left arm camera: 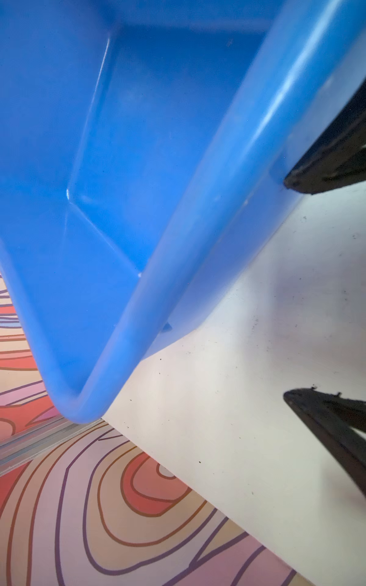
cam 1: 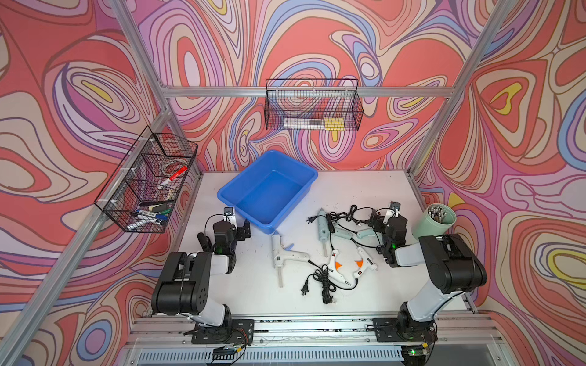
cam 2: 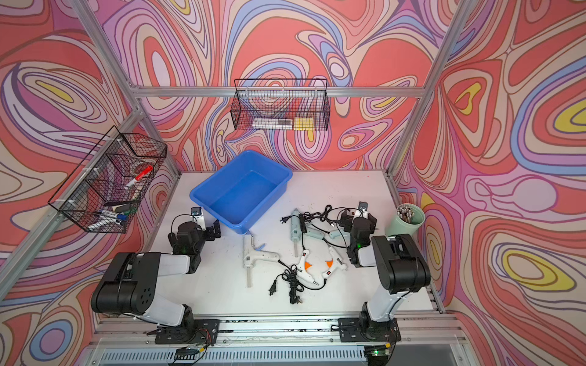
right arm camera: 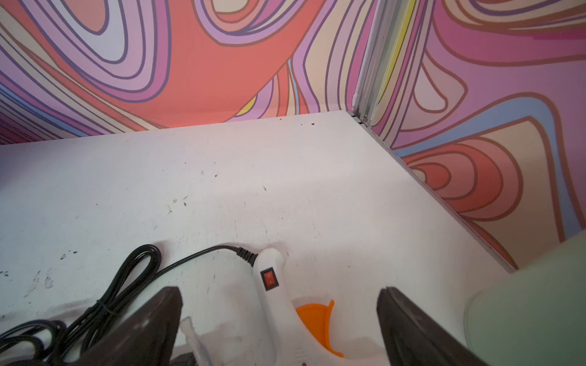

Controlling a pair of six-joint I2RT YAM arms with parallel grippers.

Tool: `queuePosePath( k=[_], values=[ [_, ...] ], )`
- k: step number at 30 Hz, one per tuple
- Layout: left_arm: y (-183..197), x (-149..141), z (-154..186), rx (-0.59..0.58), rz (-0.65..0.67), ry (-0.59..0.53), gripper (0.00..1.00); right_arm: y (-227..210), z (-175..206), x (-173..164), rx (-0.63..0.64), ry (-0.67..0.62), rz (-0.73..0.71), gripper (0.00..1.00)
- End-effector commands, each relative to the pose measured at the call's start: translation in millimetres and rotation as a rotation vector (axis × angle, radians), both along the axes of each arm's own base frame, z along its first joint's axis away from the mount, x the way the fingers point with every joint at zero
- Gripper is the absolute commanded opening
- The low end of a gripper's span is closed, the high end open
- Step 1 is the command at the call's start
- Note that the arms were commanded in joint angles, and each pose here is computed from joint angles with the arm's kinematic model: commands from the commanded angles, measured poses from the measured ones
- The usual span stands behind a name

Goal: Put the hot melt glue gun into the storage box
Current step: Pick up the hot melt adhesive gun from the center of the board.

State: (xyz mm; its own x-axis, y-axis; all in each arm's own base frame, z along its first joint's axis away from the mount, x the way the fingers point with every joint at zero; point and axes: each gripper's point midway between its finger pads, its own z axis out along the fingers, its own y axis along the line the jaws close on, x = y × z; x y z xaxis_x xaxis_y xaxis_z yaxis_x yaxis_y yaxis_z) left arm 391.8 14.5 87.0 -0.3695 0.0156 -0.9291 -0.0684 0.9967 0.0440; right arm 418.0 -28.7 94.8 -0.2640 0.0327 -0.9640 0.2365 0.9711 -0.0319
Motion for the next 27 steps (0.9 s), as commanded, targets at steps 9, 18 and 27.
queuePosePath(
  k=[9, 18, 27],
  values=[
    [-3.6, 1.0, 0.9, -0.002, -0.017, -0.006, 0.99, 0.2, 5.4, 3.5, 0.009, -0.02, -0.003, 0.98],
    [-3.7, 1.4, 1.5, -0.002, -0.018, -0.007, 0.99, 0.5, 5.7, 3.6, 0.009, -0.021, -0.002, 0.98],
    [-11.9, 1.6, 1.1, -0.003, -0.068, -0.001, 0.99, 0.2, 6.5, 3.2, 0.01, -0.025, -0.003, 0.98]
  ],
)
